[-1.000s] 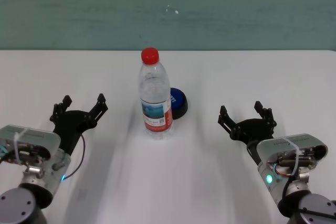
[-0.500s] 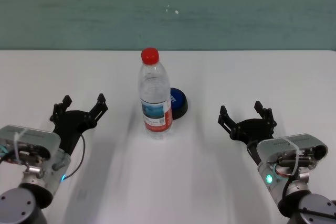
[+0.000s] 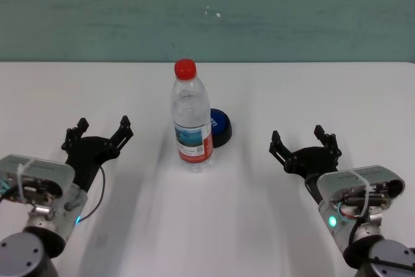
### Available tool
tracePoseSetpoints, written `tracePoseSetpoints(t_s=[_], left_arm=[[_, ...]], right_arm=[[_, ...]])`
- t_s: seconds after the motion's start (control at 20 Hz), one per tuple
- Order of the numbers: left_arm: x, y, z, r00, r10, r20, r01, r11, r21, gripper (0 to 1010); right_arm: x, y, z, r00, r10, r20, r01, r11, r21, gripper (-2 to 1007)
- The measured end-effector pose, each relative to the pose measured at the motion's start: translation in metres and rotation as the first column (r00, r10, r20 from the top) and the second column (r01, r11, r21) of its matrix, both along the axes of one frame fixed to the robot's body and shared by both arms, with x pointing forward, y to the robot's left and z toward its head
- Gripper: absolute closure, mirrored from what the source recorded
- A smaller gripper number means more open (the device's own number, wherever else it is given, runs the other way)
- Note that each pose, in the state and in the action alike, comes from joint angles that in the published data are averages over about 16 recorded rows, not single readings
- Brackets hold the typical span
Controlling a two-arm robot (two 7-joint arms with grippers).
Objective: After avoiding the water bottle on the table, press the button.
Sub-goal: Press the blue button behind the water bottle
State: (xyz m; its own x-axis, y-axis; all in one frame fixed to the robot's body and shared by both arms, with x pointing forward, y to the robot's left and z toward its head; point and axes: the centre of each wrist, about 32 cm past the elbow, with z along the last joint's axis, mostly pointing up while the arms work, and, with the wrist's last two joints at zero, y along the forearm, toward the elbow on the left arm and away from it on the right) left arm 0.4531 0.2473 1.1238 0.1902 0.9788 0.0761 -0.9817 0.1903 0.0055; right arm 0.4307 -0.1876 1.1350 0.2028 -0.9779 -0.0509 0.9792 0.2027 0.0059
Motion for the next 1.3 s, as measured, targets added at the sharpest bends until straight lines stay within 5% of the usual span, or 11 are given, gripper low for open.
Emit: tracePoseSetpoints(t_s=[1.3], left_arm=[[0.0000,0.0000,0.0000,1.0000,0.000,0.000,0.000,1.000,0.000,0]], right_arm=[[0.0000,0.0000,0.0000,1.0000,0.000,0.000,0.000,1.0000,0.000,1]])
